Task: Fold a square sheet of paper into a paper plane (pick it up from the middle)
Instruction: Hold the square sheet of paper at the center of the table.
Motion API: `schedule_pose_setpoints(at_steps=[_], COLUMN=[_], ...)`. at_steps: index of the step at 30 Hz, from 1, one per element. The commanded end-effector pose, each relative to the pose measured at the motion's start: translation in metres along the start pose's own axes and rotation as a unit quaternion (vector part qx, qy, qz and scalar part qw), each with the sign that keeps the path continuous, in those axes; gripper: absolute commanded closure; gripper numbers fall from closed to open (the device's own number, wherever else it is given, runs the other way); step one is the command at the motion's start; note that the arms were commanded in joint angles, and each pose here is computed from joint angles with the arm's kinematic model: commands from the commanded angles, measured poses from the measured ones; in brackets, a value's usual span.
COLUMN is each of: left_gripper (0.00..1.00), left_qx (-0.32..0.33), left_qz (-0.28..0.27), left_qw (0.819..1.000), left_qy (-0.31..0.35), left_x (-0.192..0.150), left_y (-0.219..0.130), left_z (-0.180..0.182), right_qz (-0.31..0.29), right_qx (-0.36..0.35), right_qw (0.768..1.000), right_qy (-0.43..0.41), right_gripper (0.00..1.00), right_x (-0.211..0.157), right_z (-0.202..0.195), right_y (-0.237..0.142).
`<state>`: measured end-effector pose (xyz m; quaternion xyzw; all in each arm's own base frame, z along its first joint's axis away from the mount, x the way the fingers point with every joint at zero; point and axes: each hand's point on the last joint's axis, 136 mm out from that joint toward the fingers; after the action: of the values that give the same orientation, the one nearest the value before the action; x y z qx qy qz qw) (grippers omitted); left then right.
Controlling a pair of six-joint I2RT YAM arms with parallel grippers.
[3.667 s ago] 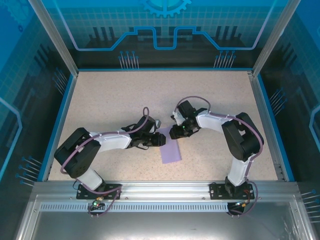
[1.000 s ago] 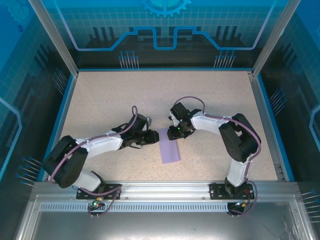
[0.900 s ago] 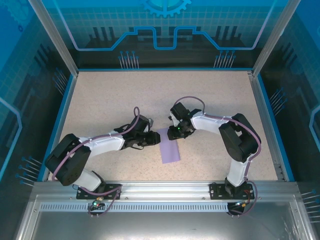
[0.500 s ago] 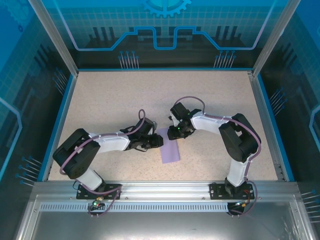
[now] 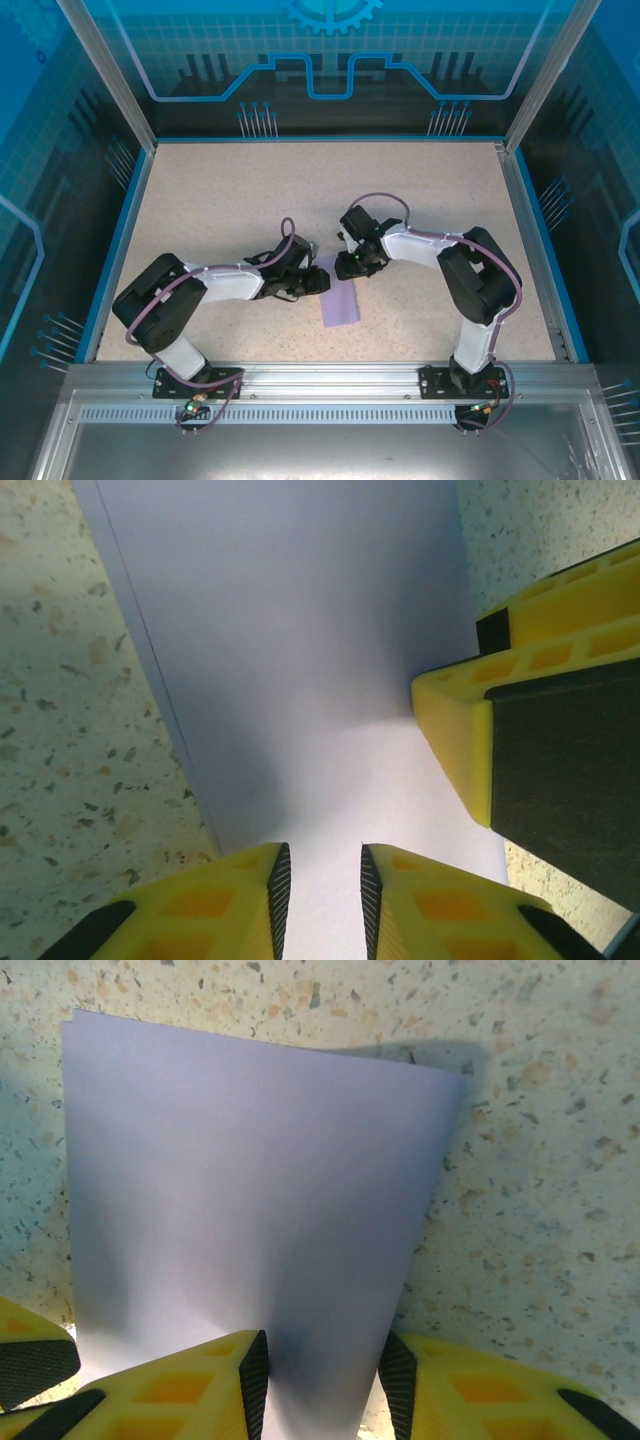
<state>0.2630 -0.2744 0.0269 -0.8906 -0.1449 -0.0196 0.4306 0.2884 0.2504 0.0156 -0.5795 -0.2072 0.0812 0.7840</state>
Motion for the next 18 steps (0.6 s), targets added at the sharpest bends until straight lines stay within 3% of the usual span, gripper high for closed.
schedule_pose_setpoints(at_steps=[1,18], left_gripper=[0.72,0.73], left_qx=[-0.013,0.055], left_qz=[0.005,0.025], left_qw=[1.0,0.998], left_qy=[0.003,0.019], left_x=[0.001,-0.01], left_y=[0.003,0.016], left_z=[-0.011,0.015], right_qz=[0.02,0.011], right_qx=[0.007,0.003], right_qw=[1.0,1.0], right_qy=[-0.008,-0.013], right_gripper=[0.61,0.58], right_x=[-0.014,-0.011], right_z=[0.007,0.009], right_y=[0.018,0.007])
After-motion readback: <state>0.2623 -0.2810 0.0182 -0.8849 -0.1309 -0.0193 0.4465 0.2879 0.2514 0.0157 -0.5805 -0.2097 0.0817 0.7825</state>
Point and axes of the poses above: each hand's point on the last joint's axis, 136 mm out from that joint toward the fingers, its own y axis out along the fingers, its own z axis along the line the jaws close on, x = y × z, and after that the axes turned 8 degrees about -y, right-handed
